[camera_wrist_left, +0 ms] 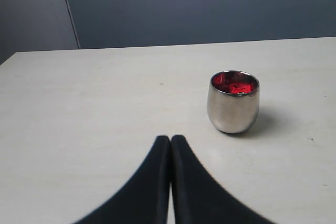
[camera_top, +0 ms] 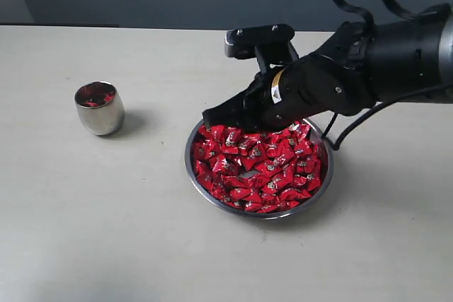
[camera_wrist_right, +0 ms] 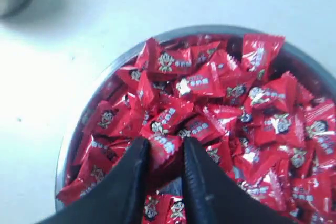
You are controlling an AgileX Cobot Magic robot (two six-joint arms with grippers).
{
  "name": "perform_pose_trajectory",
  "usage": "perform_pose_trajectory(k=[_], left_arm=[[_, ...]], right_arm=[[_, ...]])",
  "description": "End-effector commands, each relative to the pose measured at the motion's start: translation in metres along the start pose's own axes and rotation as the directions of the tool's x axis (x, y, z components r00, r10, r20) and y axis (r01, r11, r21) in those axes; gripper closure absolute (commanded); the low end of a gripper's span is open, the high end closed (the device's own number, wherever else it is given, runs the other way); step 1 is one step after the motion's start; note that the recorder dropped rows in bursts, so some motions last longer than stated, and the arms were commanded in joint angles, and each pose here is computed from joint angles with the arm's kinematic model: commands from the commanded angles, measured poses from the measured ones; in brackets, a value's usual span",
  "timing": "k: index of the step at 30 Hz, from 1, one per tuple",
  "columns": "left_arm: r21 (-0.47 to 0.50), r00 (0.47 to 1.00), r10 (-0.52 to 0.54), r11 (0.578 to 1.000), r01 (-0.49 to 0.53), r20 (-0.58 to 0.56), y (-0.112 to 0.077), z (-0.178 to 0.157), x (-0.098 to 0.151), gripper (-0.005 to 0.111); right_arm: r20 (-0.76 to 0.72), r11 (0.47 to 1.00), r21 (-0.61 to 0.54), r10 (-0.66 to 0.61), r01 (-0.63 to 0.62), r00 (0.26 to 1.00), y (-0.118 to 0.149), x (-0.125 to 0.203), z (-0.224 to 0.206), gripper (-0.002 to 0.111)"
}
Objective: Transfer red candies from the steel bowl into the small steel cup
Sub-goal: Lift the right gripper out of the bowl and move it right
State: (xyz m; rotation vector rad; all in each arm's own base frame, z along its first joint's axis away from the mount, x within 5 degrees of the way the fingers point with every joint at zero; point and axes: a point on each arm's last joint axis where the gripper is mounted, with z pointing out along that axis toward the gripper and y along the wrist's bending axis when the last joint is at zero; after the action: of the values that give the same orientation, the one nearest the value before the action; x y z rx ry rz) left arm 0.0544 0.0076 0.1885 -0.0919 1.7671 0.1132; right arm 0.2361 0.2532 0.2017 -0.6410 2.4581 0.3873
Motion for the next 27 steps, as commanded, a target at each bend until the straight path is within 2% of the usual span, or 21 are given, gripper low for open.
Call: perform_pose_trajectory(k=[1, 6, 10, 15, 22, 27], left_arm=[[-0.001, 1.000, 0.000, 1.000, 0.000, 0.000, 0.000, 0.000, 0.001, 0.106], [-0.001, 1.000, 0.000, 1.000, 0.000, 0.000, 0.000, 0.000, 0.001, 0.106], [-0.001, 1.000, 0.000, 1.000, 0.000, 0.000, 0.000, 0.000, 0.001, 0.106], [-0.001, 1.000, 0.000, 1.000, 0.000, 0.000, 0.000, 0.000, 0.001, 0.106], [-0.001, 1.000, 0.000, 1.000, 0.000, 0.000, 0.000, 0.000, 0.001, 0.106], [-0.001, 1.000, 0.000, 1.000, 0.000, 0.000, 0.000, 0.000, 0.001, 0.106]], right_arm=[[0.171, 1.000, -0.006, -0.010, 0.011, 0.985, -0.002, -0.013, -0.027, 0.109], [0.247, 0.999, 0.043, -0.008, -0.003, 0.969, -0.012, -0.004, -0.041, 0.109], [0.304, 0.994, 0.094, 0.031, -0.063, 0.952, -0.025, 0.011, -0.051, 0.109], [0.399, 0.984, 0.091, 0.103, -0.152, 0.911, -0.041, 0.039, -0.071, 0.109], [0.386, 0.980, 0.097, 0.126, -0.176, 0.914, -0.055, 0.078, -0.087, 0.109], [0.382, 0.984, 0.113, 0.087, -0.140, 0.920, -0.057, 0.085, -0.087, 0.109]])
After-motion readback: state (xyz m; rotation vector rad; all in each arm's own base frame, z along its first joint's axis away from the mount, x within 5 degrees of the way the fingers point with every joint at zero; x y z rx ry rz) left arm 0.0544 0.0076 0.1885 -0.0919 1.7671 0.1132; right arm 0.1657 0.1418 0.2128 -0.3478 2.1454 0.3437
